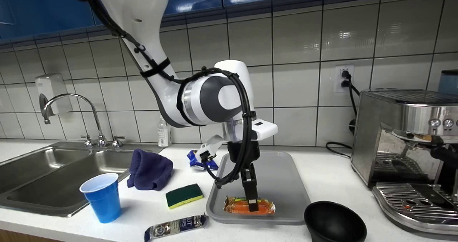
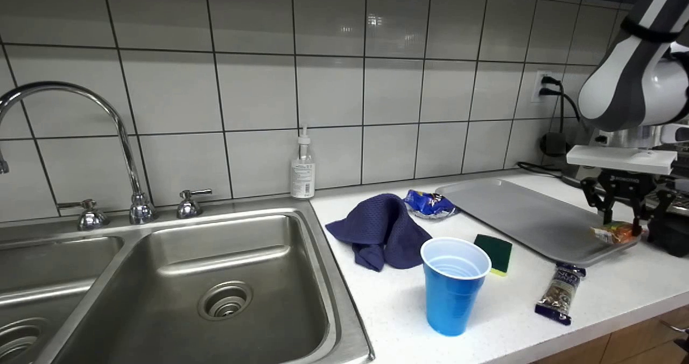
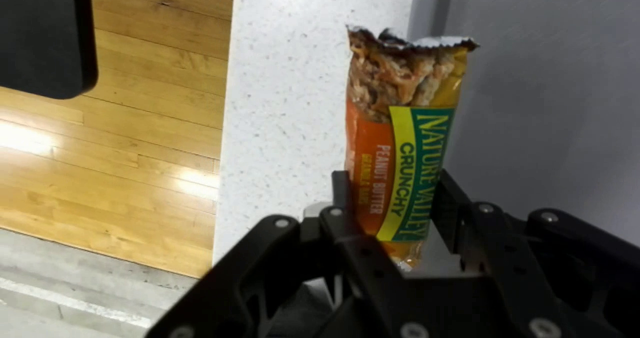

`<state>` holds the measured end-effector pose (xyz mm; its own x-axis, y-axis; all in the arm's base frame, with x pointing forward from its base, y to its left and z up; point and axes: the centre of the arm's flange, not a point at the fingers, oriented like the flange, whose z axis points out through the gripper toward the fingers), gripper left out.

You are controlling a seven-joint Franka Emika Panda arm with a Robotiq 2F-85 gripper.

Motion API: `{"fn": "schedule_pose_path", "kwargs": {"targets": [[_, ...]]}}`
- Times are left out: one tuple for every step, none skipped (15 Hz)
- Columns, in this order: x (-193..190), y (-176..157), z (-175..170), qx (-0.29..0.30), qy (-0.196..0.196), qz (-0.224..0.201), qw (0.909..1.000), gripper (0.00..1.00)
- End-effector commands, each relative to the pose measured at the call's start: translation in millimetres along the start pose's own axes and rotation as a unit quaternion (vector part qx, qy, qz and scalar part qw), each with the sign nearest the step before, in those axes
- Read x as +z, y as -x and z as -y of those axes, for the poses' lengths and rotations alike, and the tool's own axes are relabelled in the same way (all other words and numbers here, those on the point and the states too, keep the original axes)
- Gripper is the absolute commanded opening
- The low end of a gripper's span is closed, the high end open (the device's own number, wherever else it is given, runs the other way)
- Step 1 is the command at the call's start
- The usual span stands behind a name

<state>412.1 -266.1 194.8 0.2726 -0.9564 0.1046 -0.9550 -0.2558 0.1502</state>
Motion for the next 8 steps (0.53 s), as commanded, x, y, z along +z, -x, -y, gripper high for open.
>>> {"fn": "schedule_pose_path", "kwargs": {"targets": [[-5.5, 15.1, -21.3, 0.028, 0.000, -0.006, 0.9996, 0.17], [-3.6, 15.4, -24.7, 0.035, 0.001, -0.004, 0.9994, 0.17], [-2.2, 15.6, -27.4, 0.042, 0.002, -0.003, 0.9991, 0.17], [0.8, 15.9, -29.3, 0.049, 0.004, -0.003, 0.9988, 0.17], [3.6, 15.8, -30.6, 0.055, 0.007, -0.002, 0.9985, 0.17], [6.3, 15.8, -31.8, 0.064, 0.007, -0.003, 0.9979, 0.17], [8.6, 15.7, -32.8, 0.072, 0.006, -0.003, 0.9974, 0.17], [9.9, 15.9, -33.3, 0.077, 0.006, -0.004, 0.9970, 0.17]]}}
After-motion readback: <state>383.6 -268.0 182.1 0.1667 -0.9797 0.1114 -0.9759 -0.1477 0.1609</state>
